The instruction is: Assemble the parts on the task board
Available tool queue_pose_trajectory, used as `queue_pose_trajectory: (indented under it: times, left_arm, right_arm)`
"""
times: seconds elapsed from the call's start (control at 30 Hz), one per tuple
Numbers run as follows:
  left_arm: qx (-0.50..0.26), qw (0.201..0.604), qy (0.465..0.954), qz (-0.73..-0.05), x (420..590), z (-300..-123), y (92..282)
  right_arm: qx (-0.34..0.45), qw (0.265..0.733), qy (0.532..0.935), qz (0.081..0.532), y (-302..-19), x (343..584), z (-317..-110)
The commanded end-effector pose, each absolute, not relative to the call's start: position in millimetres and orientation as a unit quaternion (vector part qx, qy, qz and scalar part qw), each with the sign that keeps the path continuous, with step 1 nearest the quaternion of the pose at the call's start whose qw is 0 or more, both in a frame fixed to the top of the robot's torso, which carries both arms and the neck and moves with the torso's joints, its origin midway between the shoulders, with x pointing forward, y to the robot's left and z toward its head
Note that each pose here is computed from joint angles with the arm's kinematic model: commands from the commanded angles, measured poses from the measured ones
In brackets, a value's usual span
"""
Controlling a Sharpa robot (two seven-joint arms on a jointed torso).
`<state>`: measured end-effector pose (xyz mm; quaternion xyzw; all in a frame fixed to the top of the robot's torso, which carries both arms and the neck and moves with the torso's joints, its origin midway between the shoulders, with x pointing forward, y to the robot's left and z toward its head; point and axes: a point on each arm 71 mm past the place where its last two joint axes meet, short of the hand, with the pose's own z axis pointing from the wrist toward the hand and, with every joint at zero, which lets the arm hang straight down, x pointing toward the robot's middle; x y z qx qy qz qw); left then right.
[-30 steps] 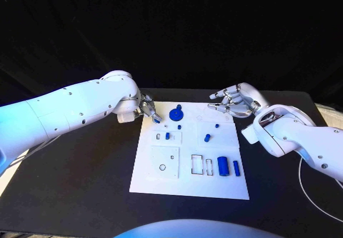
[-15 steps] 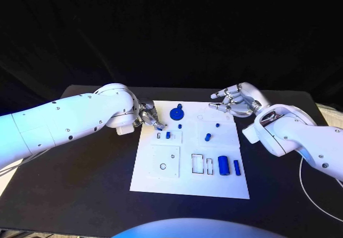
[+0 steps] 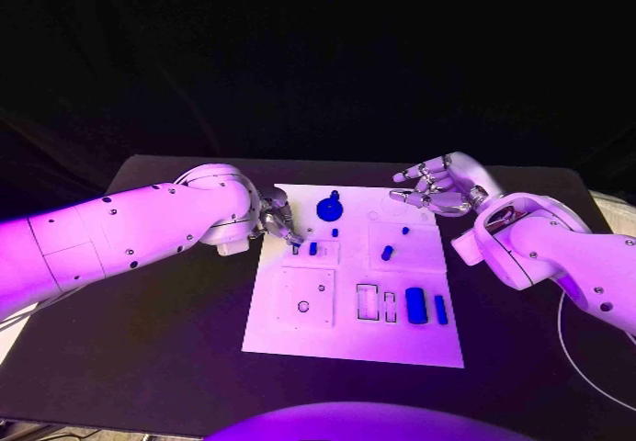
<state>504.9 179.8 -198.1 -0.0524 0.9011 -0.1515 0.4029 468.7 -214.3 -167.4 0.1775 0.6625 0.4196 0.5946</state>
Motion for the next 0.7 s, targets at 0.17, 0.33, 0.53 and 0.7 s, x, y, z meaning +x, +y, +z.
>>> queue_pose_trajectory:
  times: [0.17,0.33,0.53,0.7]
  left_arm:
    - [-0.038,0.396,0.909,-0.129,504.2,-202.9,182.7]
    - [-0.032,0.387,0.913,-0.124,502.8,-205.7,183.6]
    - [-0.025,0.373,0.920,-0.120,500.4,-207.8,185.2]
    - [-0.023,0.367,0.922,-0.121,498.9,-208.4,185.3]
  right_arm:
    - [0.171,0.591,0.665,0.424,-212.7,467.9,-167.7]
    - [0.170,0.591,0.665,0.425,-212.6,467.9,-167.8]
    - [0.170,0.590,0.665,0.425,-212.8,467.9,-167.9]
    - [0.170,0.590,0.665,0.425,-212.9,467.8,-168.3]
